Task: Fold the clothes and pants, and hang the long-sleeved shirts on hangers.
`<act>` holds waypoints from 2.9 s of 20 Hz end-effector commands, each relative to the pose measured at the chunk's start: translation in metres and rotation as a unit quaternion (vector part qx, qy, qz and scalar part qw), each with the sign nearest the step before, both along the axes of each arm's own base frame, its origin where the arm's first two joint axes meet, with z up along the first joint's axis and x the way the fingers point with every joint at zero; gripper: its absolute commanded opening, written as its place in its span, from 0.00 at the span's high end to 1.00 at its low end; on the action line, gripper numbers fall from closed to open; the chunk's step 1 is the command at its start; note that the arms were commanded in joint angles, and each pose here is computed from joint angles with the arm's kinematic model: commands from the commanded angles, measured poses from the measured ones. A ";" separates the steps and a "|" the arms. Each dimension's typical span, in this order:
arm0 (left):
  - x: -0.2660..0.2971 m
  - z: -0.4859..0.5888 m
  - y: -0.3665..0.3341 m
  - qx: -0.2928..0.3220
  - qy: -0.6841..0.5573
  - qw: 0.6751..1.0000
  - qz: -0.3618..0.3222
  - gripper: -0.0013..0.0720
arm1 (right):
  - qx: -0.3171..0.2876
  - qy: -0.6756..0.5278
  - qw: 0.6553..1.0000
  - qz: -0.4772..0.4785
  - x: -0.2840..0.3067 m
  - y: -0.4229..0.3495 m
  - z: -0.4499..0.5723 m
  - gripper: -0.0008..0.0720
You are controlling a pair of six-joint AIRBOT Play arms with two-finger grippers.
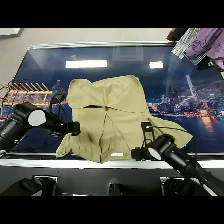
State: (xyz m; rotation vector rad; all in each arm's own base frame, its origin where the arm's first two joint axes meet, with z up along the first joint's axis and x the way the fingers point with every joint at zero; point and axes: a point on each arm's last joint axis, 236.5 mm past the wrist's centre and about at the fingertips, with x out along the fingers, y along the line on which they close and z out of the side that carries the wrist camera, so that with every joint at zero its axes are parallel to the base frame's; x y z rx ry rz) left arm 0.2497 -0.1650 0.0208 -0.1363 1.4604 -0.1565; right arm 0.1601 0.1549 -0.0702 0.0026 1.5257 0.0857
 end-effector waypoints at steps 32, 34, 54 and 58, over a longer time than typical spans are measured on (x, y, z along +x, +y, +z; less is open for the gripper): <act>-0.060 -0.071 -0.082 0.053 0.073 0.993 -0.074 0.15 | -0.011 -0.016 0.996 -0.084 0.005 -0.001 0.036 0.96; -0.061 -0.080 -0.090 0.056 0.074 0.993 -0.077 0.15 | -0.009 -0.014 0.996 -0.088 0.005 0.000 0.036 0.96; -0.031 -0.060 -0.104 0.037 0.064 0.988 -0.132 0.96 | 0.004 -0.009 0.982 -0.187 0.019 -0.008 0.057 0.96; -0.023 -0.010 -0.102 -0.015 0.013 0.993 -0.117 0.96 | 0.079 -0.101 0.965 -0.230 0.107 -0.036 0.120 0.96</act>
